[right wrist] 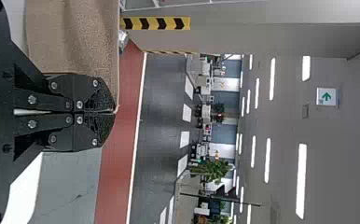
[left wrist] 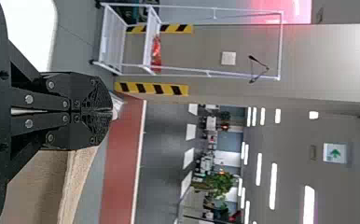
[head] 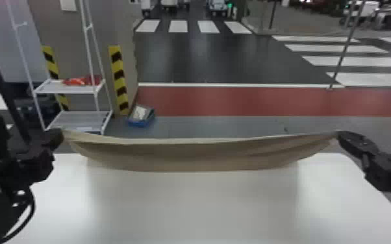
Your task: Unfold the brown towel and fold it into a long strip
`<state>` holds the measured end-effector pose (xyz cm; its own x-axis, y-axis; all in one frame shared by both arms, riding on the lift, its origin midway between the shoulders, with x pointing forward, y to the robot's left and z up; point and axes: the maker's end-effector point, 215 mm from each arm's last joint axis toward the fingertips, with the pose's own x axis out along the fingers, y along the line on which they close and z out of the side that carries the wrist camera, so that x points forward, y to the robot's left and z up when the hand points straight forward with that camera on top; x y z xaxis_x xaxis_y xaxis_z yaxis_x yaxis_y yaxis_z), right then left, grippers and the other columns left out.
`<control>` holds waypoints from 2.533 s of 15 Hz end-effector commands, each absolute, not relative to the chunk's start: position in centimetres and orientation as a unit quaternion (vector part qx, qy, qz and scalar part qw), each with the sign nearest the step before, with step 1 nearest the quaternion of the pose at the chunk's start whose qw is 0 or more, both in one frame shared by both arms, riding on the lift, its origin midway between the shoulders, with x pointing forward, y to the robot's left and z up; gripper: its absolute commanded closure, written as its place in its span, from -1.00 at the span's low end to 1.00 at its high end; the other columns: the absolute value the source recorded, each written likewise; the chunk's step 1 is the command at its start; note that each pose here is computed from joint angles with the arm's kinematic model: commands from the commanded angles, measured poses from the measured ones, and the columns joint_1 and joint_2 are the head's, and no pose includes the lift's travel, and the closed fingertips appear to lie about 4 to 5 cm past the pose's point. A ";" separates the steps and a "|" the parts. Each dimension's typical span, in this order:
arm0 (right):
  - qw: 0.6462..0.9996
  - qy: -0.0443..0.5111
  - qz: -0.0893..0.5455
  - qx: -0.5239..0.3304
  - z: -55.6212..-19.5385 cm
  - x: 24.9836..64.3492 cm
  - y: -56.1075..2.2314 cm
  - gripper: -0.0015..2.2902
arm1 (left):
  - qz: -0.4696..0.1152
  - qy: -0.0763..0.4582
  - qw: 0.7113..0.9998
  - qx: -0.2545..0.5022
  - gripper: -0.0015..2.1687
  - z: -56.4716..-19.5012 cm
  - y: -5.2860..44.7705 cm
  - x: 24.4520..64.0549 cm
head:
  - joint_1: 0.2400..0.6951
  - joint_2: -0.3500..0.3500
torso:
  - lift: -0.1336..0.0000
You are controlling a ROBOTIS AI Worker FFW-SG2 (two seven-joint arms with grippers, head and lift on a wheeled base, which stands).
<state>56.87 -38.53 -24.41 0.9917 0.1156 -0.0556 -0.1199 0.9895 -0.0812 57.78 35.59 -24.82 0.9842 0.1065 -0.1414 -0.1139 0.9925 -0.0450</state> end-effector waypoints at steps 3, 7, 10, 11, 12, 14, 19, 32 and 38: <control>0.997 0.016 0.066 -0.048 -27.1 50.9 -38.8 0.40 | 0.060 0.142 0.988 0.005 0.16 -32.9 34.4 50.3 | 0.76 -0.10 | -0.87; 0.995 0.025 0.085 -0.042 -30.6 46.6 -37.8 0.40 | 0.055 0.193 0.980 0.004 0.16 -38.2 33.0 46.0 | 1.00 -0.13 | -0.87; 0.996 0.035 0.073 -0.041 -33.8 45.1 -39.3 0.40 | 0.061 0.229 0.971 0.035 0.15 -41.8 32.4 43.3 | 1.00 -0.17 | -0.87; 0.996 0.039 0.069 -0.038 -34.5 44.7 -39.8 0.40 | 0.059 0.243 0.968 0.035 0.09 -43.2 32.5 42.4 | 1.00 -0.19 | -0.87; 0.996 0.037 0.066 -0.037 -34.9 44.4 -40.2 0.40 | 0.060 0.251 0.965 0.035 0.07 -44.2 32.7 41.7 | 1.00 -0.21 | -0.87; 0.997 0.037 0.058 -0.035 -35.6 44.1 -40.9 0.40 | 0.068 0.259 0.962 0.048 -0.09 -44.9 33.9 40.8 | 1.00 -0.27 | -0.87; 0.997 0.035 0.061 -0.033 -35.9 44.5 -40.4 0.40 | 0.056 0.144 0.985 0.082 -0.83 -39.3 37.0 41.8 | 1.00 -0.21 | -0.87; 0.998 0.041 0.052 -0.017 -36.7 43.7 -41.0 0.40 | -0.149 0.065 0.978 0.135 -0.69 -39.4 34.4 39.4 | 1.00 -0.24 | -0.87; 0.997 0.049 0.050 -0.017 -37.2 43.6 -41.0 0.40 | -0.187 0.082 0.965 0.166 -0.61 -42.7 32.1 41.0 | 1.00 -0.32 | -0.87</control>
